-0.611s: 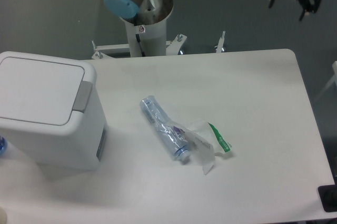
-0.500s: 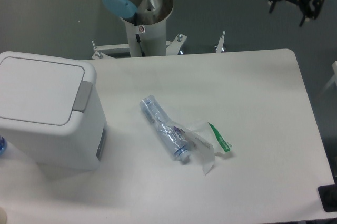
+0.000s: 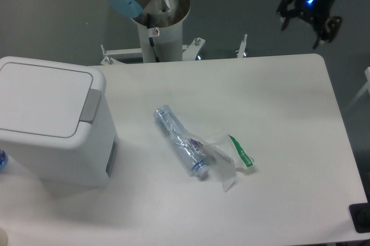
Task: Open the trash can
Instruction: 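Move the open gripper across the table toward the white trash can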
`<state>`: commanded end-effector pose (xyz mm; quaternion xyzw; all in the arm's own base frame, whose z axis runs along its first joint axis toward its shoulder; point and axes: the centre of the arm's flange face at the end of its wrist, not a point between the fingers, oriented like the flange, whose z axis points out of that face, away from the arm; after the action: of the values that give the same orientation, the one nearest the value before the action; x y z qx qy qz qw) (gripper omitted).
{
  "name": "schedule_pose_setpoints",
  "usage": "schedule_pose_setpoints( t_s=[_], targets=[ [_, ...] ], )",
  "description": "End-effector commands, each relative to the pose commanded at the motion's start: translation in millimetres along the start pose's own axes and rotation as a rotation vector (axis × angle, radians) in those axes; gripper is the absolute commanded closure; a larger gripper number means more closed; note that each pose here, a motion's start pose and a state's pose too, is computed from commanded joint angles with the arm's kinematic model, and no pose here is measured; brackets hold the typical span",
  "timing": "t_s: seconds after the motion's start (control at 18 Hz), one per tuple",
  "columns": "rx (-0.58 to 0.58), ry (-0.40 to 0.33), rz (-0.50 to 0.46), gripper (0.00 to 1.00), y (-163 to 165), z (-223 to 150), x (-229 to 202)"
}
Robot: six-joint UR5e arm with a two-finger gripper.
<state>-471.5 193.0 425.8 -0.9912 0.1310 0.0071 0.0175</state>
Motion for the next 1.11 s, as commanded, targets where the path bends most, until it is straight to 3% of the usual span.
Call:
schedule_pose_setpoints(
  t_s=[0.17,0.44,0.61,0.72,0.94,1.11],
  targets=[
    [0.012,-0.034,-0.173,0.00,-21,-19,15],
    [0.036,-0.013,-0.266,0.00,-102,-13,33],
    [0.057,-0.008,-0.286,0.00,-123,-15,38],
    [0.121,0.012,-0.343,0.00,-133,-15,41],
    [0.261,0.052,-0.349,0.00,-166,-25,56],
    [0.309,0.096,-0.433,0.00,-193,-28,68]
  ],
)
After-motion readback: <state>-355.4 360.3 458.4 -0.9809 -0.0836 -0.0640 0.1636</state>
